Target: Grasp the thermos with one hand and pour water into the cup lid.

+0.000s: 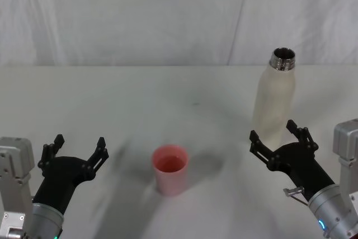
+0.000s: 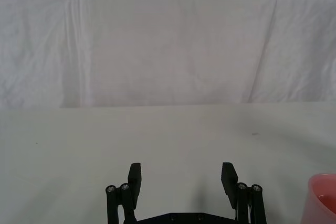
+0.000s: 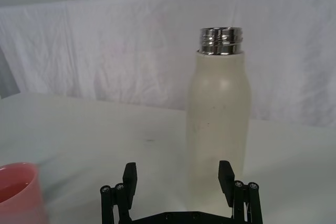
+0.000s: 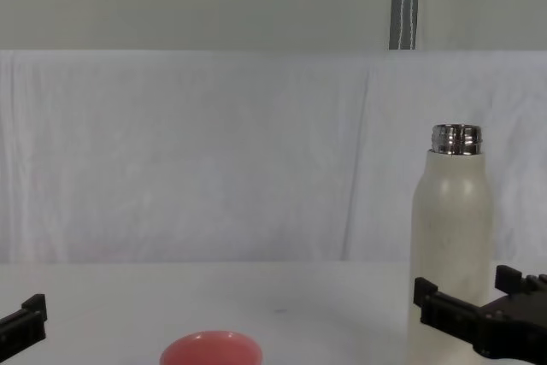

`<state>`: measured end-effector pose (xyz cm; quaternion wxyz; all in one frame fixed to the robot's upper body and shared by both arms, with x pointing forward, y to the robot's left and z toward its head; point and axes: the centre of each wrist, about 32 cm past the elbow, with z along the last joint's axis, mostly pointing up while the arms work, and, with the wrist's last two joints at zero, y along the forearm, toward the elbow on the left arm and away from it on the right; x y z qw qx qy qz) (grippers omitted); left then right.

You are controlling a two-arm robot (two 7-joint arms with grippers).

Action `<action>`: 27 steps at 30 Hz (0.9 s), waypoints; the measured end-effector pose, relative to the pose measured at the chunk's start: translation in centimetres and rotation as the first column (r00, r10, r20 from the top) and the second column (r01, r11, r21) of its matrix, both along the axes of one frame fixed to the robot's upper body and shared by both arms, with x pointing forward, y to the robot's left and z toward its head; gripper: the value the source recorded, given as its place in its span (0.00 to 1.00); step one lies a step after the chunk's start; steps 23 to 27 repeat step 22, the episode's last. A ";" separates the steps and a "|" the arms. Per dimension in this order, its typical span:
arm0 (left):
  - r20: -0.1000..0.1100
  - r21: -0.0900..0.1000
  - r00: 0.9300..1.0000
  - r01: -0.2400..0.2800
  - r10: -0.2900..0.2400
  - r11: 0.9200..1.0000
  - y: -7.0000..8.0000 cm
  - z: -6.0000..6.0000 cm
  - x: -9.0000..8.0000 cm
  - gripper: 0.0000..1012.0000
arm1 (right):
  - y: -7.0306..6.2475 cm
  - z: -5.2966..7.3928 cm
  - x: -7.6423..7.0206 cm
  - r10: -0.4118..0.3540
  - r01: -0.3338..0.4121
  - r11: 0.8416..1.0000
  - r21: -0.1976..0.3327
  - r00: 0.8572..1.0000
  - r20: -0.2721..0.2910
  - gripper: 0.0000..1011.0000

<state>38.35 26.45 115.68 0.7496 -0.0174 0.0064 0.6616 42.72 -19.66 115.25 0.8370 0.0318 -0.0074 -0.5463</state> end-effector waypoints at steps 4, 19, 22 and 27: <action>0.000 0.000 1.000 0.000 0.000 1.000 0.0 0.0 0.0 0.99 | 0.0 0.0 0.0 0.002 -0.002 1.000 -0.001 1.000 -0.001 0.99; 0.000 0.000 1.000 0.000 0.000 1.000 0.0 0.0 0.0 0.99 | -0.1 0.0 0.0 0.001 -0.001 1.000 0.000 1.000 0.001 0.99; 0.000 0.000 1.000 0.000 0.000 1.000 0.0 0.0 0.0 0.99 | -0.1 0.0 0.0 0.001 -0.001 1.000 0.000 1.000 0.001 0.99; 0.000 0.000 1.000 0.000 0.000 1.000 0.0 0.0 0.0 0.99 | -0.1 0.0 0.0 0.001 -0.001 1.000 0.000 1.000 0.001 0.99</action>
